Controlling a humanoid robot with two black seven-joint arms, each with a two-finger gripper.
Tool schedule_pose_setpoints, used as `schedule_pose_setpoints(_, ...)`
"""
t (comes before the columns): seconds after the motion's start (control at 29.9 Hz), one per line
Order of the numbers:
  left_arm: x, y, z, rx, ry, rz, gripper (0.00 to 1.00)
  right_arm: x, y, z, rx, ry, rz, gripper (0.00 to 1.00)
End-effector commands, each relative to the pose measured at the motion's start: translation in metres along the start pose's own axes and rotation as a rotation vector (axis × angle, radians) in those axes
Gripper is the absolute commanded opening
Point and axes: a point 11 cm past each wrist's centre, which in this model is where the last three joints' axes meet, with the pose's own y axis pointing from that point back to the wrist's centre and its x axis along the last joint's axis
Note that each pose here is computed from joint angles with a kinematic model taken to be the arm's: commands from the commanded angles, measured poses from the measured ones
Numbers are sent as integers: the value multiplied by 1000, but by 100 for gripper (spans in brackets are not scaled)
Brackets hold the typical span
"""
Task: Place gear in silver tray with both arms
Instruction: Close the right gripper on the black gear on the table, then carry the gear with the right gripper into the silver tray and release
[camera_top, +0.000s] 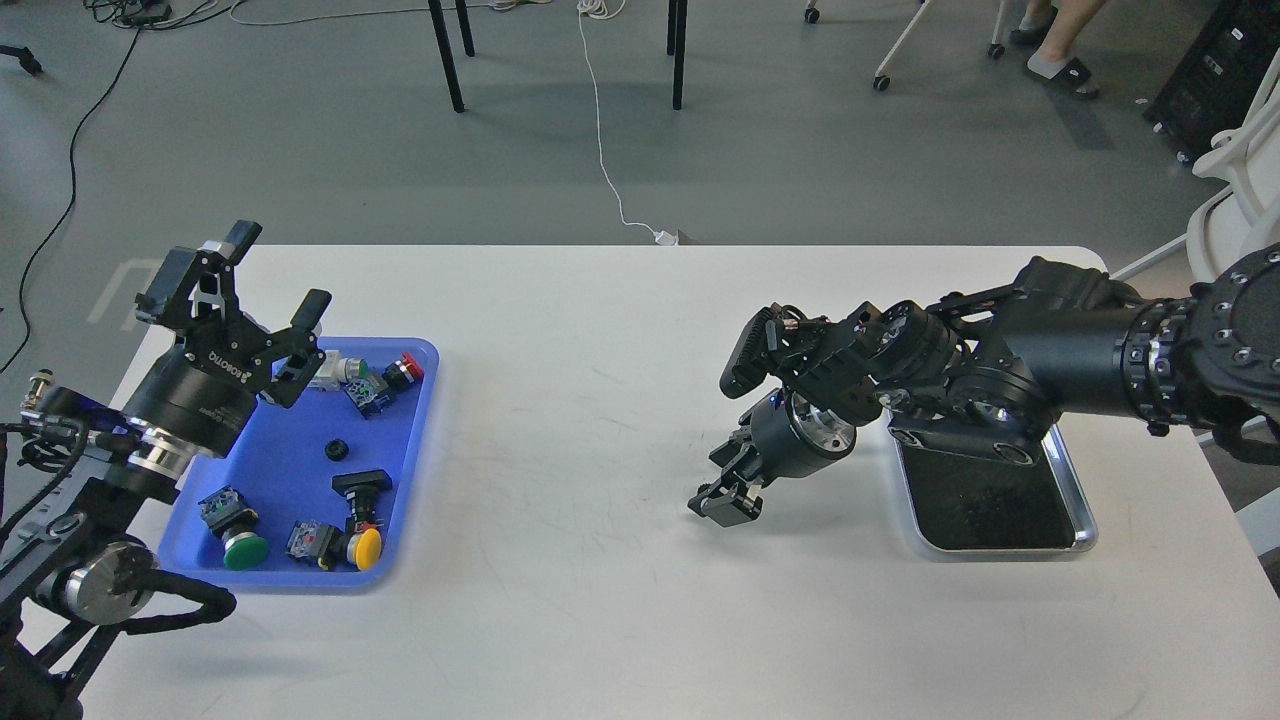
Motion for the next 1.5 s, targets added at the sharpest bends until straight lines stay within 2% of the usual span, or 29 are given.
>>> schedule_pose_setpoints(0.0,0,1,0,2,-1,1,98,-1,-1,0,1,-2,-2,61)
schedule_pose_setpoints(0.17,1,3,-2,5,2,5,98,-7,-2,1,-1,-2,-17,53)
schedule_pose_setpoints(1.0,4,6,-1,-6,11,24,98,0,-9,-3,-2,27,-25,45)
schedule_pose_setpoints(1.17,4,7,-2,-4,11,25,98,-1,-9,-2,-6,28,-29,39)
schedule_pose_setpoints(1.3,4,6,-1,-6,11,24,98,-1,-9,0,-11,27,-31,25)
schedule_pose_setpoints(1.47,3,6,-2,-7,14,24,98,-1,-8,1,-14,23,-29,21)
